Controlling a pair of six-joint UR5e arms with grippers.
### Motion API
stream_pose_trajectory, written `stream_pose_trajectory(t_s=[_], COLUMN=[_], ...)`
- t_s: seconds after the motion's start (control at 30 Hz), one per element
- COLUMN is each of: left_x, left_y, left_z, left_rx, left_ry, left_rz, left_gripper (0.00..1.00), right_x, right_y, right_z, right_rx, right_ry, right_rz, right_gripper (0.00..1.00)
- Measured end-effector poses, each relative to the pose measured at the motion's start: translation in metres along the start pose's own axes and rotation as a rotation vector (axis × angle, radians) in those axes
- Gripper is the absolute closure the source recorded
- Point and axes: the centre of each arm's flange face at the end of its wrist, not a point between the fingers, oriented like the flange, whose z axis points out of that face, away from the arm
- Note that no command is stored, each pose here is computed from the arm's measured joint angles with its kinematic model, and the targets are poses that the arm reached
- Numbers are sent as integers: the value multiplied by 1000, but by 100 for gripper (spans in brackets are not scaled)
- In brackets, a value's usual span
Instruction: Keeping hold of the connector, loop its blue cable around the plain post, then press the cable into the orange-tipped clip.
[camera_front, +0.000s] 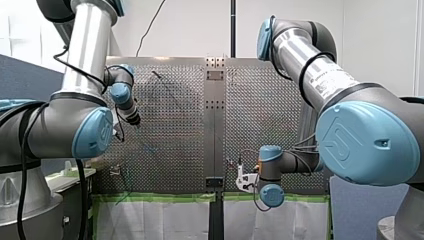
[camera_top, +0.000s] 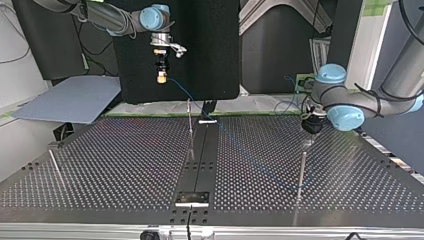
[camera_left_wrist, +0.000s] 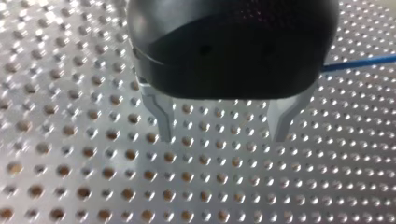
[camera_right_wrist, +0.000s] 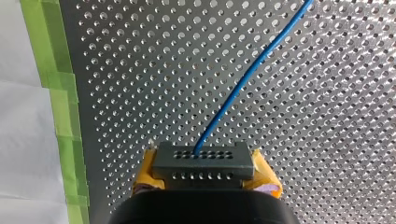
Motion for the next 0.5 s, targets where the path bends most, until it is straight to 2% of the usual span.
stream_pose_trajectory(t_s=[0.23, 0.5], left_x=[-16, -33], left_y=[25, 33], left_z=[7, 16], left_rx=[3, 52], left_ry=[-50, -110], left_rz=[-86, -166], left_gripper=[0, 0], right_x=[0, 0], right_y=[0, -1], right_z=[1, 1], right_rx=[1, 3], right_ry=[2, 1], right_rz=[0, -1], right_gripper=[100, 100])
